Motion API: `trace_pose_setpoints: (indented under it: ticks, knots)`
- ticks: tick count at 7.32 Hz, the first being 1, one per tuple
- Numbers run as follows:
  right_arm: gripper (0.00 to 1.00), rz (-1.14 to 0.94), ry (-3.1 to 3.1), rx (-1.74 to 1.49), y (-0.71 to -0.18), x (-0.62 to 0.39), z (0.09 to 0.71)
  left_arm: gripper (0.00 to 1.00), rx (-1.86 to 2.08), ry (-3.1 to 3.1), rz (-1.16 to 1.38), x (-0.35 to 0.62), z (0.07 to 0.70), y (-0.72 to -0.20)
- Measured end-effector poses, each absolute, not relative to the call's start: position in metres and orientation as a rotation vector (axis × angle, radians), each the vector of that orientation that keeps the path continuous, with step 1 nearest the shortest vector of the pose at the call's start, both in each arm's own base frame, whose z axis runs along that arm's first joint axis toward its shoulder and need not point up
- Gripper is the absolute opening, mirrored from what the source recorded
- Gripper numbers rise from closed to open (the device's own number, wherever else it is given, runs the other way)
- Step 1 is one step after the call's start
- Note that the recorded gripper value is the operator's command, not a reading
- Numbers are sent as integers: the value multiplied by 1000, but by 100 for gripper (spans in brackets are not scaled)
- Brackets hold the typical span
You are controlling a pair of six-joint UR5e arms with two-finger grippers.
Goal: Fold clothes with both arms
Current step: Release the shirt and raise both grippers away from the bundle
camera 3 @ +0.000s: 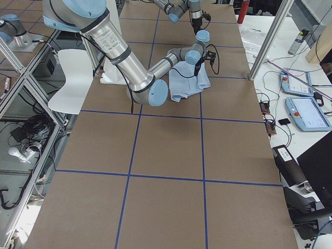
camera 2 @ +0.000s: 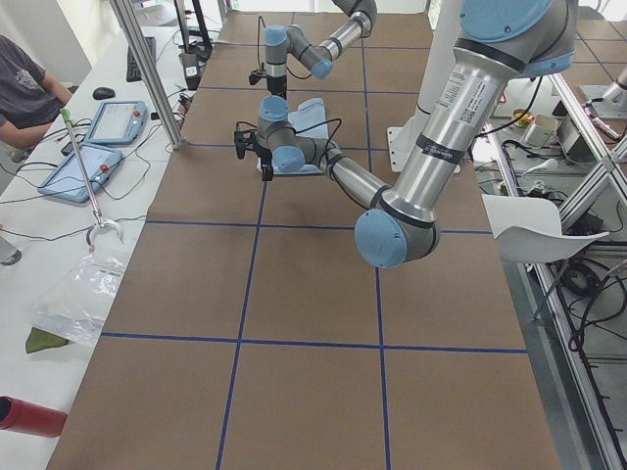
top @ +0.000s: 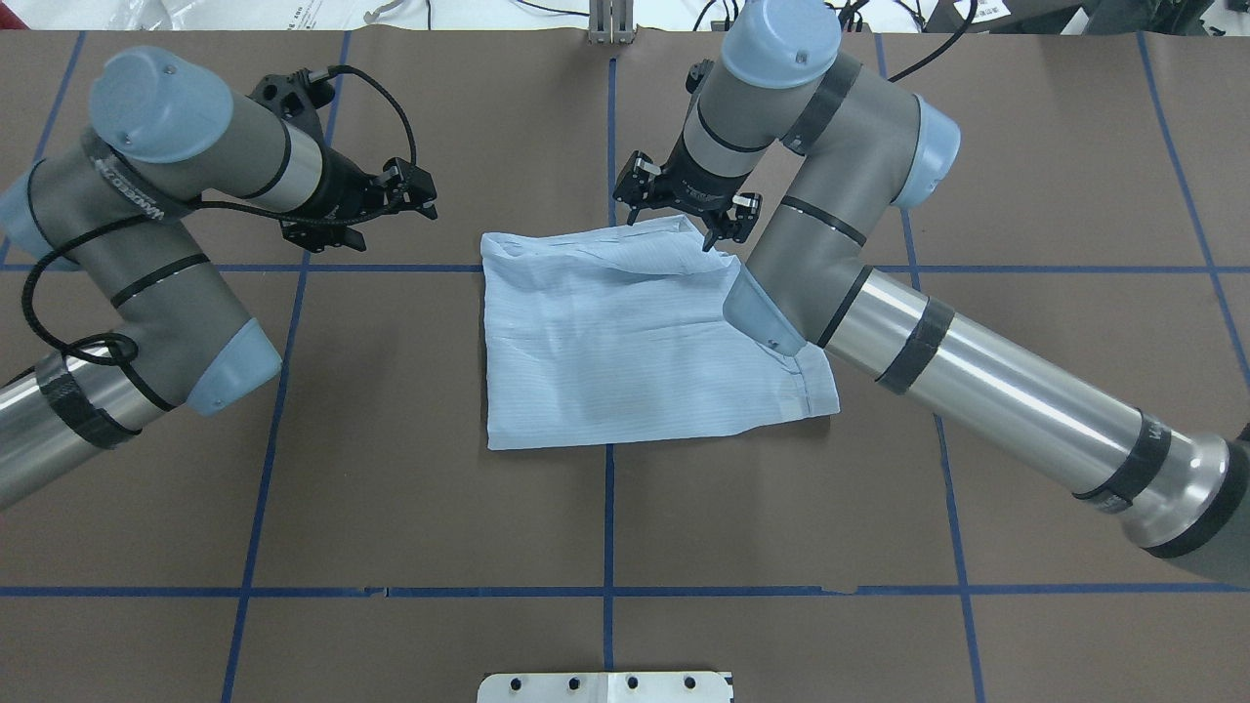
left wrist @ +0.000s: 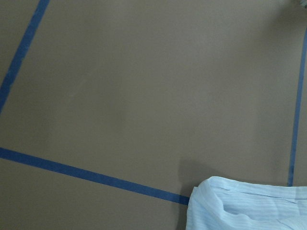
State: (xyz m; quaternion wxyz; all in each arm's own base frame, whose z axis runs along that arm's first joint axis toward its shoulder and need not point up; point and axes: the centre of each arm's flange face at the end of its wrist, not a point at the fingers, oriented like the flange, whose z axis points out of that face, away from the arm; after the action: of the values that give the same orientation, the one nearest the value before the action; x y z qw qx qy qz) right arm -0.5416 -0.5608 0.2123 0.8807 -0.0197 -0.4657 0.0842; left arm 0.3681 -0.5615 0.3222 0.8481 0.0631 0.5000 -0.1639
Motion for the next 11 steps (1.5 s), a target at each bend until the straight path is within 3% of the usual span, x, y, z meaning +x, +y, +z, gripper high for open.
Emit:
trace_pose_setpoints:
  ticks: [2,5,11]
  knots:
    - [100,49,-915,59,-547,-577,220,99,152,1039,-334,355,331,-568]
    - [100,-13,-812,168,-577,-611,218,99,149,1031,-336,350,338,-566]
    - [100,61,-770,367,-655,-580,239,99,144,1019,-352,343,347,-572]
